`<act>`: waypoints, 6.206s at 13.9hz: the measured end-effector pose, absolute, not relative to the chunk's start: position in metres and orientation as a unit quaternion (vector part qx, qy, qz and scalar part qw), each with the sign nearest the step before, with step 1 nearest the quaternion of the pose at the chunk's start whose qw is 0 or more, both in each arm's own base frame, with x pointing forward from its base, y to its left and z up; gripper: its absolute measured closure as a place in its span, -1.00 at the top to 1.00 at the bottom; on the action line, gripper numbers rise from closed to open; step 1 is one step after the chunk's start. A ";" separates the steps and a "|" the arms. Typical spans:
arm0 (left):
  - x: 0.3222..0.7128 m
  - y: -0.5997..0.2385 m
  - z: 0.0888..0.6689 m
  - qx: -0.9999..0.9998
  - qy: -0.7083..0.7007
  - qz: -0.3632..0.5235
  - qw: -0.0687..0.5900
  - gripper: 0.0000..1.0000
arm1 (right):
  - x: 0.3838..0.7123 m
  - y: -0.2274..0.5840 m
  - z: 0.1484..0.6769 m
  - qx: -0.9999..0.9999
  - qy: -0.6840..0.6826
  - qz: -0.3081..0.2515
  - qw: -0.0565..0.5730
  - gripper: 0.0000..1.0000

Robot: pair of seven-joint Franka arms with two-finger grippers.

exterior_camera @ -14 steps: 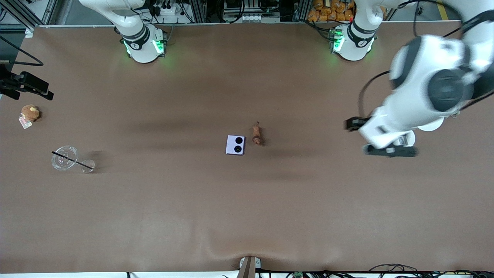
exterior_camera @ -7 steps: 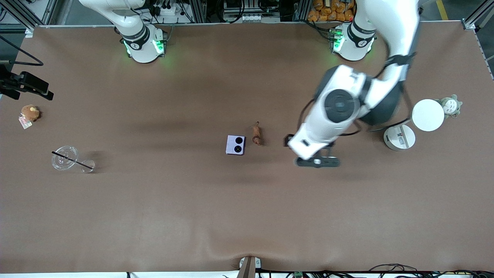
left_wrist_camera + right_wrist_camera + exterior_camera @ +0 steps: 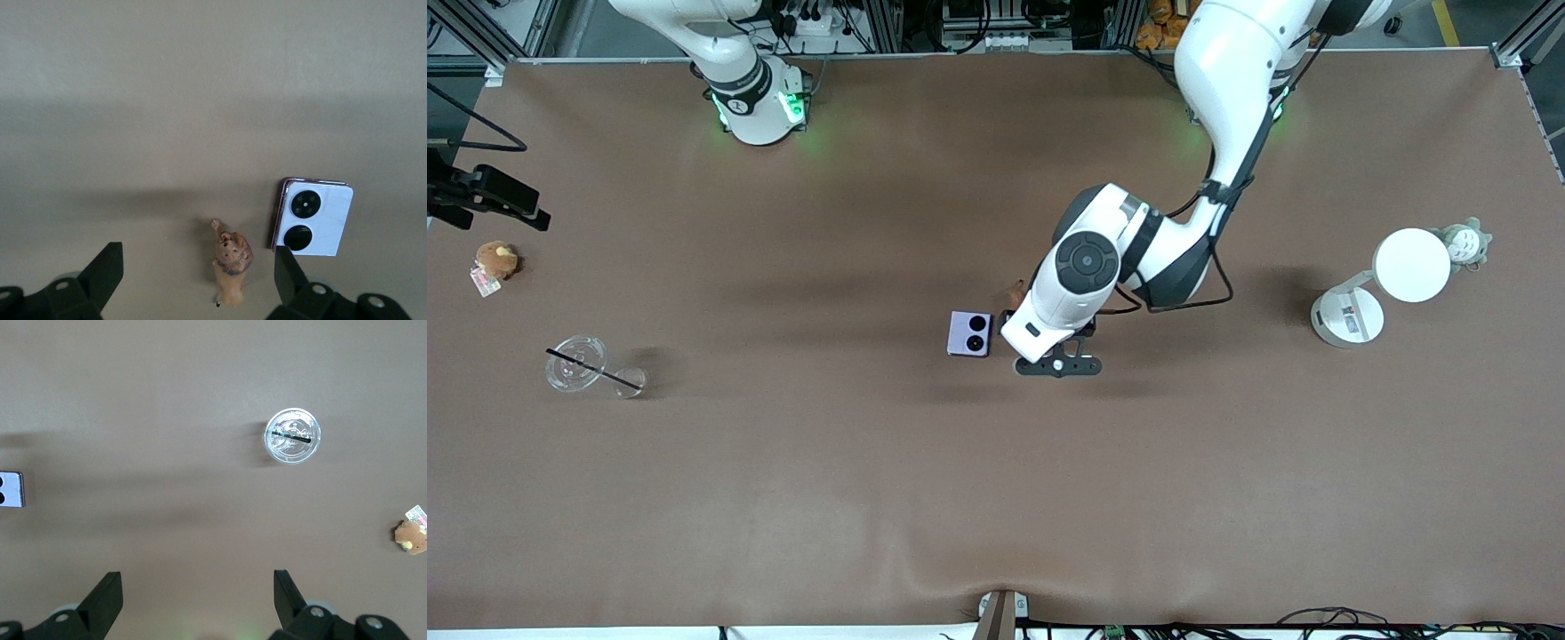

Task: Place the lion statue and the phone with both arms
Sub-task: 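Lower the left gripper onto the lion figurine and close on it, then carry the lion figurine with the left gripper toward the white lamp, then lower the lion with the left gripper while the right gripper reaches the phone, then grasp the white phone with the right gripper while the left gripper withdraws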

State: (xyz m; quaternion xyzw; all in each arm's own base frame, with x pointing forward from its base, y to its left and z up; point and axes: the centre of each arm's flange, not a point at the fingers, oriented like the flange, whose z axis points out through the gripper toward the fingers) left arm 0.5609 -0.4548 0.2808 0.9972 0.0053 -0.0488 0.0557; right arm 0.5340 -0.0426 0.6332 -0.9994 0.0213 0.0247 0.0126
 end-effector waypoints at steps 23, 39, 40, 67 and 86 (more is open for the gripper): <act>0.558 -0.435 0.223 0.992 0.070 -0.091 0.047 -0.27 | 0.534 -0.043 0.633 -0.999 0.021 0.025 0.013 1.00; 0.575 -0.131 0.260 0.999 -0.026 -0.048 -0.006 -0.27 | 0.534 -0.041 0.637 -1.000 0.020 0.020 0.012 1.00; 0.568 -0.114 0.258 0.998 -0.033 -0.046 -0.005 -0.27 | 0.534 -0.040 0.637 -1.000 0.018 0.020 0.012 1.00; 0.564 -0.006 0.221 0.997 -0.063 -0.054 0.008 1.00 | 0.572 0.392 0.236 -0.998 0.015 0.058 0.010 1.00; 0.604 0.018 0.587 0.999 -0.038 -0.014 0.000 1.00 | 0.538 0.464 0.170 -0.998 0.058 0.039 0.009 0.81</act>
